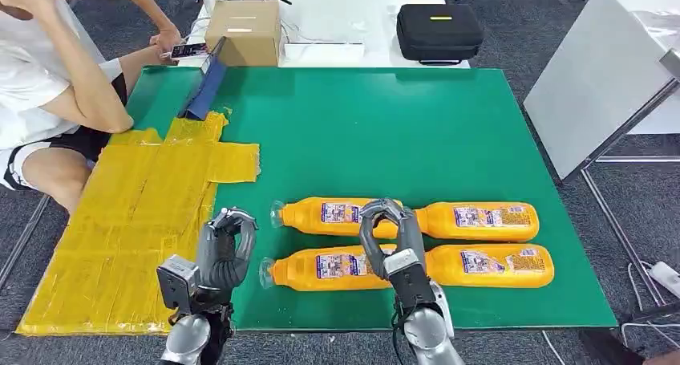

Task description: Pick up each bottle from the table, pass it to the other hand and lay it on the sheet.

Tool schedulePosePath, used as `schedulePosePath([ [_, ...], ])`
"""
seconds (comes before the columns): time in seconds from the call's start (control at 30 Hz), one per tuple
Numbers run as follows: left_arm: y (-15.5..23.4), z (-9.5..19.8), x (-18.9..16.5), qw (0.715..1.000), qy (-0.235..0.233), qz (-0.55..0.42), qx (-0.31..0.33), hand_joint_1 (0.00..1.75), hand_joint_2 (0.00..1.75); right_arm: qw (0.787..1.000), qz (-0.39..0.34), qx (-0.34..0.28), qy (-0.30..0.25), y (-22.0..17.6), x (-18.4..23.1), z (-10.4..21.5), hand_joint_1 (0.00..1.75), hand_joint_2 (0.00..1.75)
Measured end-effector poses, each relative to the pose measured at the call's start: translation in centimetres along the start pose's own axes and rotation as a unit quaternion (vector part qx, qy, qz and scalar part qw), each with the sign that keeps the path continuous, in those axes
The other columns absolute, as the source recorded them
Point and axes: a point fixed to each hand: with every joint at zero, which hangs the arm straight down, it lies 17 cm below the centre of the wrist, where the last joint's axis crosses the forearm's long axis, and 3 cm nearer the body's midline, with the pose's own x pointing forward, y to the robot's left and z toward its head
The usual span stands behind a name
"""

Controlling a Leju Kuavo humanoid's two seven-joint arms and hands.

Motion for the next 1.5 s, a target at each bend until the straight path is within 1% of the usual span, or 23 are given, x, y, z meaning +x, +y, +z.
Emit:
schedulePosePath([
  [0.03,0.0,0.0,0.0,1.000,0.000,0.000,0.000,1.75,1.75,1.000,0.000,0.001,0.001,0.0,-0.1,0.0,0.65,1.75],
  [0.07,0.0,0.0,0.0,1.000,0.000,0.000,0.000,1.64,1.75,1.000,0.001,0.001,0.001,0.0,-0.1,0.0,0.05,1.75],
  [0.1,0.0,0.0,0.0,1.000,0.000,0.000,0.000,0.24,1.75,1.000,0.001,0.002,0.002,0.0,-0.2,0.0,0.00,1.75],
  [0.13,0.0,0.0,0.0,1.000,0.000,0.000,0.000,0.00,1.75,1.000,0.003,0.002,0.002,0.0,-0.3,0.0,0.00,1.75],
  [0.33,0.4,-0.1,-0.3,1.000,0.008,0.012,0.009,0.00,1.75,0.998,0.056,0.005,0.020,-0.4,-1.4,-0.4,0.00,1.75],
  [0.37,0.5,-0.1,-0.4,1.000,0.009,0.013,0.009,0.00,1.75,0.997,0.072,0.005,0.023,-0.5,-1.6,-0.5,0.00,1.75],
  [0.47,0.5,-0.2,-0.6,1.000,0.013,0.015,0.007,0.00,1.75,0.987,0.154,0.012,0.034,-0.9,-2.8,-1.0,0.00,1.75],
  [0.53,0.5,-0.4,-0.6,1.000,0.015,0.015,0.006,0.00,1.75,0.976,0.212,0.021,0.041,-0.9,-3.7,-1.5,0.00,1.75],
  [0.57,0.4,-0.5,-0.7,1.000,0.016,0.015,0.002,0.00,1.75,0.965,0.256,0.031,0.051,-0.9,-4.6,-1.7,0.00,1.75],
  [0.63,0.2,-0.7,-0.8,1.000,0.019,0.012,-0.004,0.00,1.75,0.935,0.342,0.059,0.069,-1.0,-6.5,-2.2,0.00,1.75],
  [0.7,0.1,-1.1,-0.8,1.000,0.018,0.010,-0.007,0.00,1.75,0.914,0.391,0.082,0.071,-1.4,-8.1,-3.0,0.00,1.75],
  [0.73,0.0,-1.2,-0.8,1.000,0.018,0.010,-0.008,0.00,1.75,0.907,0.404,0.090,0.074,-1.6,-8.8,-3.3,0.00,1.75],
  [0.87,-0.1,-1.8,-0.8,1.000,0.015,0.009,-0.011,0.00,1.75,0.888,0.437,0.123,0.077,-1.9,-10.5,-4.7,0.00,1.75],
  [1.1,-0.4,-2.0,-1.1,1.000,0.016,0.008,-0.019,0.00,1.75,0.855,0.476,0.189,0.086,-1.1,-12.7,-5.6,0.00,1.75],
  [1.27,-0.6,-2.4,-1.3,1.000,0.015,0.009,-0.023,0.00,1.75,0.842,0.488,0.214,0.085,-0.8,-13.6,-5.8,0.00,1.75],
  [1.5,-1.1,-2.8,-1.3,0.999,0.012,0.010,-0.029,0.00,1.75,0.820,0.504,0.254,0.097,-0.5,-15.4,-5.3,0.00,1.75],
])
